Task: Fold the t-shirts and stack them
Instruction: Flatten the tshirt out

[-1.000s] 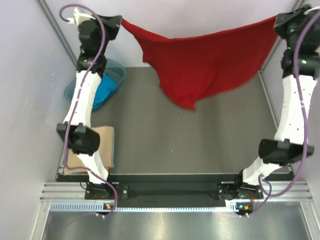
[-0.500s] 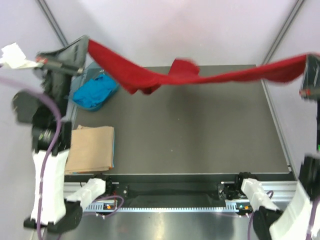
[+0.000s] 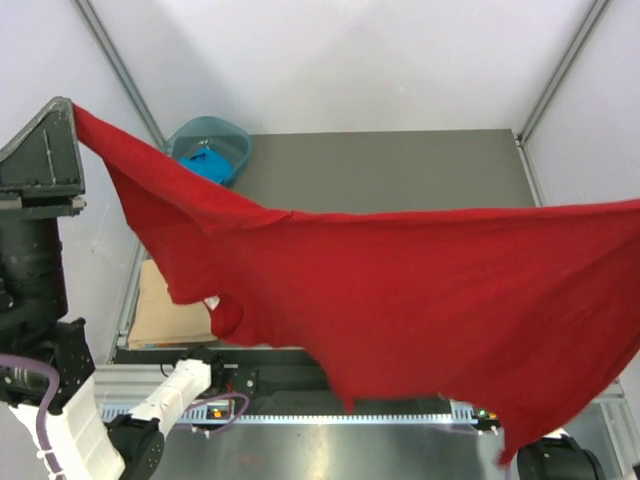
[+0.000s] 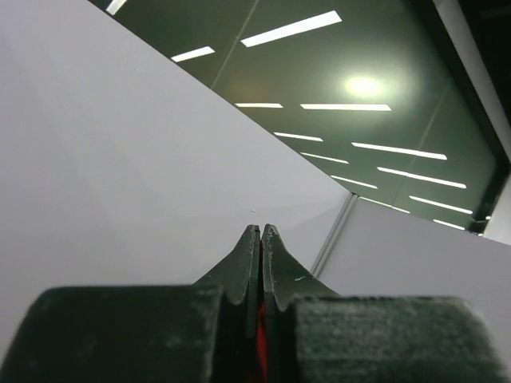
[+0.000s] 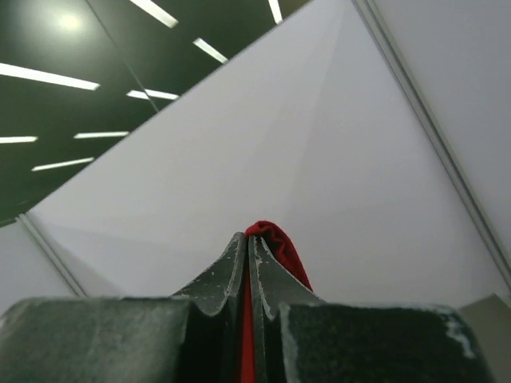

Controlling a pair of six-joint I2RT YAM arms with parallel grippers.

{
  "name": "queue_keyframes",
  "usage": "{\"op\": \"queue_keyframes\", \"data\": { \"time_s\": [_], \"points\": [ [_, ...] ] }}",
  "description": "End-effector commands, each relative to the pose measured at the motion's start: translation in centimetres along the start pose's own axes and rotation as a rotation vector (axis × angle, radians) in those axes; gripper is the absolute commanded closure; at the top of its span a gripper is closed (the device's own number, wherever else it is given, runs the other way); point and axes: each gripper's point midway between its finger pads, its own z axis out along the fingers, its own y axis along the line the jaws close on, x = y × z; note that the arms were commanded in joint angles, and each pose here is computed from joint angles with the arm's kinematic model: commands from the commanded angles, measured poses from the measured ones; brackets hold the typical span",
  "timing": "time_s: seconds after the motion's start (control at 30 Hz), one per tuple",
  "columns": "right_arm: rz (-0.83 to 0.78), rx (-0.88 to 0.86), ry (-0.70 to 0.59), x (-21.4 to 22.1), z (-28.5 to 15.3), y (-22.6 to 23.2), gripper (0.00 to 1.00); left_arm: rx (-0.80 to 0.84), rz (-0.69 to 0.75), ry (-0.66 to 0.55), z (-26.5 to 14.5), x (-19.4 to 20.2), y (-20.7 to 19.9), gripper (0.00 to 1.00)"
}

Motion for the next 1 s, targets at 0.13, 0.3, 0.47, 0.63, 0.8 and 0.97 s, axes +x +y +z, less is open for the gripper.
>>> {"op": "queue_keyframes", "data": {
  "time_s": [0.13,0.3,0.47,0.63,0.8,0.97],
  "points": [
    [-0.092,0.26,0.175,11.3,8.7,-8.9,1.0,-0.145,0.13,0.079,6.1,7.9,8.9,1.0],
    [-0.238,0.381,0.341,23.4,12.5,-15.9,1.0,-0.153,0.099,0.245,9.9,19.5,16.5,1.0],
    [-0.218,0.389,0.406,32.4,14.5,-21.4,1.0,-0.264,0.106,0.403,9.8,31.3,26.7,1.0],
    [-0.158,0.389,0.555,44.9,16.9,-28.5,1.0,-0.356,0.07,0.588,6.6,44.2,36.6,1.0],
    [-0.096,0.332,0.72,55.6,19.7,-34.1,1.0,-0.393,-0.009,0.679,5.6,52.5,42.3,1.0],
    [-0.037,0.326,0.768,59.8,21.1,-37.6,1.0,-0.412,-0.039,0.694,6.1,57.3,46.3,1.0]
  ]
}}
